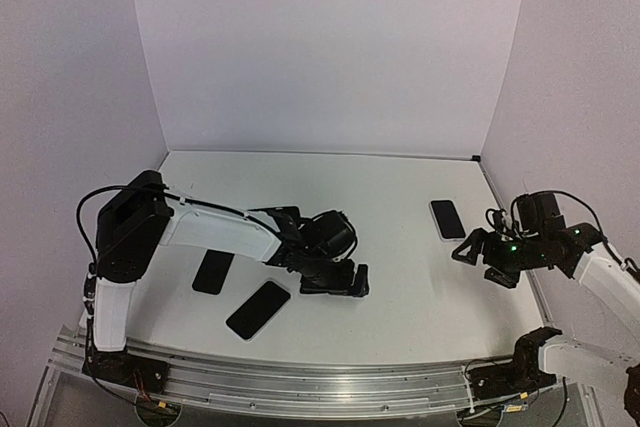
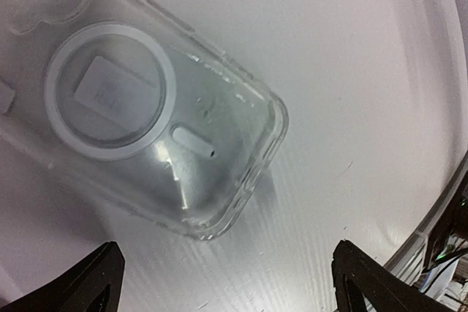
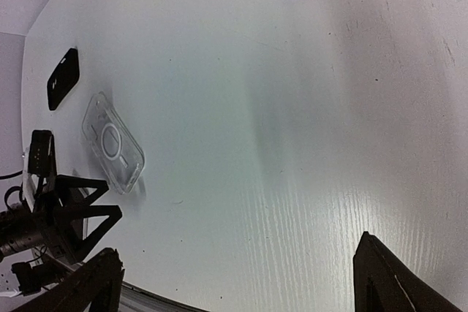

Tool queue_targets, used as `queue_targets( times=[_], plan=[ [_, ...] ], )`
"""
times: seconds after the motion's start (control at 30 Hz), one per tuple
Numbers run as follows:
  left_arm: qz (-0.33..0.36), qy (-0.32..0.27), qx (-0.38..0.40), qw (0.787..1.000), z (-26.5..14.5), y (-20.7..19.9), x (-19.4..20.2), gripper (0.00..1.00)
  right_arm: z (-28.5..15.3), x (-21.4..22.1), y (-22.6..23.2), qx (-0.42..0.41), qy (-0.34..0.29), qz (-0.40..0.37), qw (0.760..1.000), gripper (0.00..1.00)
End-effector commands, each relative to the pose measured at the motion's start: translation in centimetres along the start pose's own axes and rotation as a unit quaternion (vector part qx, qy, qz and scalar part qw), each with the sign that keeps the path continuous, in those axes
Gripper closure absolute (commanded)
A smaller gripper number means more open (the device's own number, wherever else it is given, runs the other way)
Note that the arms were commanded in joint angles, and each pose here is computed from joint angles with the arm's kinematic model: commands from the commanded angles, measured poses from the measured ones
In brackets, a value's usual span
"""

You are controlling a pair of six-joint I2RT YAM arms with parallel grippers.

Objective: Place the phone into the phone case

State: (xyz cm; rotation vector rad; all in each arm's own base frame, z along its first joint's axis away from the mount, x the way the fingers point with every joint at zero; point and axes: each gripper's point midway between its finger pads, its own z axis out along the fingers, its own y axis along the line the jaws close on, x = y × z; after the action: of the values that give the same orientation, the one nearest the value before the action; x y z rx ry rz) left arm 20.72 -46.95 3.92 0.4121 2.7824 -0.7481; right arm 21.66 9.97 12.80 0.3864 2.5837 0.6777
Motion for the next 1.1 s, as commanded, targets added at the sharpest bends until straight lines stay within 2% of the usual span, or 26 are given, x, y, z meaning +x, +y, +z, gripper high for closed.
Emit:
queue_targets(
  times=[0.0,0.2,0.3,0.4,0.57,0.7,1.07],
  plan=[
    [0.075,-0.042,-0.023,0.996,-7.0,0.0,-0.4,0.00,-0.4,-0.1,0.2,-0.001,-0.003,-0.019,1.000,0.03],
    [0.116,-0.040,-0.120,0.985,-12.7,6.4,2.3,0.00,-0.5,0.1,0.6,-0.011,0.002,-0.042,0.999,0.02],
    [0.106,-0.022,-0.149,0.983,-14.1,9.2,4.0,0.00,-0.4,0.3,0.7,-0.016,0.008,-0.052,0.999,0.02],
    [0.085,-0.001,-0.172,0.981,-14.0,12.2,5.2,0.00,-0.3,0.5,0.7,-0.018,0.014,-0.056,0.998,0.02],
    [0.051,0.032,-0.164,0.985,-12.2,15.3,6.2,0.00,-0.2,0.6,0.8,-0.020,0.017,-0.061,0.998,0.02],
    [0.043,0.038,-0.169,0.984,-11.1,16.6,6.1,0.00,-0.3,0.5,0.9,-0.020,0.016,-0.063,0.998,0.02],
    [0.071,0.066,-0.124,0.987,-8.2,15.4,6.5,0.00,0.0,0.5,0.6,-0.013,0.019,-0.065,0.998,0.02]
  ],
)
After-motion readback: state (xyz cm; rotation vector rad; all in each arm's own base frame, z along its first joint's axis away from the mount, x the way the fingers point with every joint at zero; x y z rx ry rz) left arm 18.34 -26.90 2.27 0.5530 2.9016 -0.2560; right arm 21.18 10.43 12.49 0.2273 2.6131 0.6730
